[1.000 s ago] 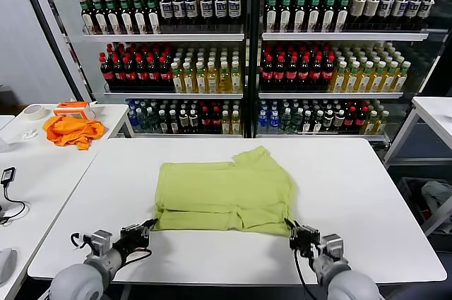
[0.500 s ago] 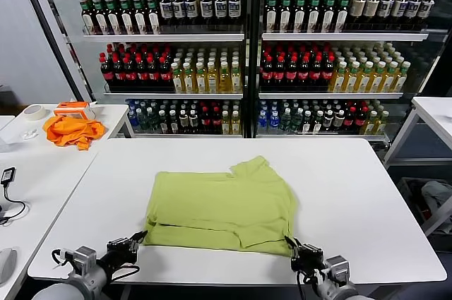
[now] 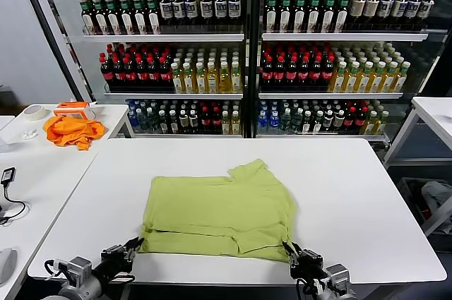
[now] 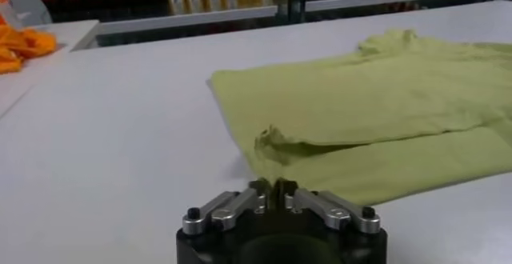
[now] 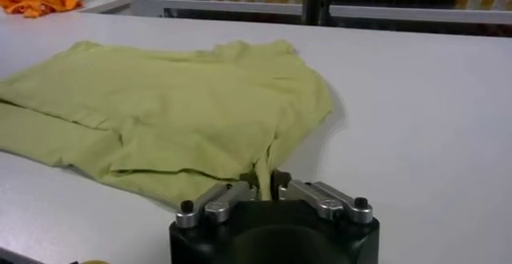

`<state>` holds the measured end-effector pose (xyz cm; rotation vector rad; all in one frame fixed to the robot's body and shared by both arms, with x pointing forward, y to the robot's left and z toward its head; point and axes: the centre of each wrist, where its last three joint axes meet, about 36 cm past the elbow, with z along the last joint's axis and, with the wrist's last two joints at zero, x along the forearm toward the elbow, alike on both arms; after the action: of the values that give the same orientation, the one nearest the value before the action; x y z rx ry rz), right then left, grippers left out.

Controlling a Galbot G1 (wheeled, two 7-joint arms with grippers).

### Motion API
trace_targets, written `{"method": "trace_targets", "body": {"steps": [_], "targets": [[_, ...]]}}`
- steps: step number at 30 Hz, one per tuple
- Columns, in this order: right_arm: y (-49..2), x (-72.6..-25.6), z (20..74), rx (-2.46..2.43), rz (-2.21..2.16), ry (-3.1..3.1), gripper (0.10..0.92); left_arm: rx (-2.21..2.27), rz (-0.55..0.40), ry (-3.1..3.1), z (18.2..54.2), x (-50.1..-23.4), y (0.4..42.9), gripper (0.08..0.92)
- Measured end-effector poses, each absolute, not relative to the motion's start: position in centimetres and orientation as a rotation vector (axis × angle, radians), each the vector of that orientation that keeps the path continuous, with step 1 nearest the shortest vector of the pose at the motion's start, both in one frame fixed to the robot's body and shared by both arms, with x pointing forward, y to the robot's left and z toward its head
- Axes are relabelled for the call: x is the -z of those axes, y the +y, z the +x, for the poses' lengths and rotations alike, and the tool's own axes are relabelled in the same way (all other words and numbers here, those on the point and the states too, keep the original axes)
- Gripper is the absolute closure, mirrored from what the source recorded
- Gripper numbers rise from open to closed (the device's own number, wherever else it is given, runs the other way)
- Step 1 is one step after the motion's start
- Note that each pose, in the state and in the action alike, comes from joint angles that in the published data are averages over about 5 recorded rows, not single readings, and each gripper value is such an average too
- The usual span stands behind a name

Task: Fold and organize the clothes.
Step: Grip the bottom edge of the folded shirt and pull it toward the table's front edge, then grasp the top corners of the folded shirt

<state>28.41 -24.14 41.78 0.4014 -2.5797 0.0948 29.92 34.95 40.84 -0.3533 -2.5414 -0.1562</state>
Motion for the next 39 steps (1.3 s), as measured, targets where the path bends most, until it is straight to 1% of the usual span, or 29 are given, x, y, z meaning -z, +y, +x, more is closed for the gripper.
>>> {"method": "trace_targets", "body": {"steps": [6,11,15,19,21,26,34,39], "targets": [[-24.6,-43.0,28.5,-0.084,0.418,-2.603,0.466,0.180,-0.341,-2.569,30.4,-41.6,35.3,0.563],[-25.0,-44.8,29.1,-0.058,0.435,-2.645,0.344,0.191,-0.351,-2.609,31.1,-42.2,35.6,0.424],[-25.4,-45.9,30.2,-0.037,0.431,-2.680,0.226,0.198,-0.361,-2.664,31.9,-42.9,36.0,0.303],[-25.6,-46.3,32.4,-0.011,0.405,-2.717,0.201,0.206,-0.371,-2.710,32.8,-43.6,36.3,0.207],[-25.5,-46.4,33.8,0.001,0.382,-2.732,0.200,0.206,-0.366,-2.723,33.3,-43.7,36.4,0.185],[-24.6,-46.4,38.2,0.012,0.332,-2.755,0.200,0.188,-0.326,-2.732,35.2,-43.6,36.8,0.177],[-21.3,-45.8,45.5,0.024,0.329,-2.750,0.200,0.178,-0.254,-2.721,39.7,-43.5,37.9,0.177],[-19.0,-45.5,49.6,0.000,0.335,-2.755,0.200,0.162,-0.238,-2.716,42.7,-43.0,38.1,0.177]]}}
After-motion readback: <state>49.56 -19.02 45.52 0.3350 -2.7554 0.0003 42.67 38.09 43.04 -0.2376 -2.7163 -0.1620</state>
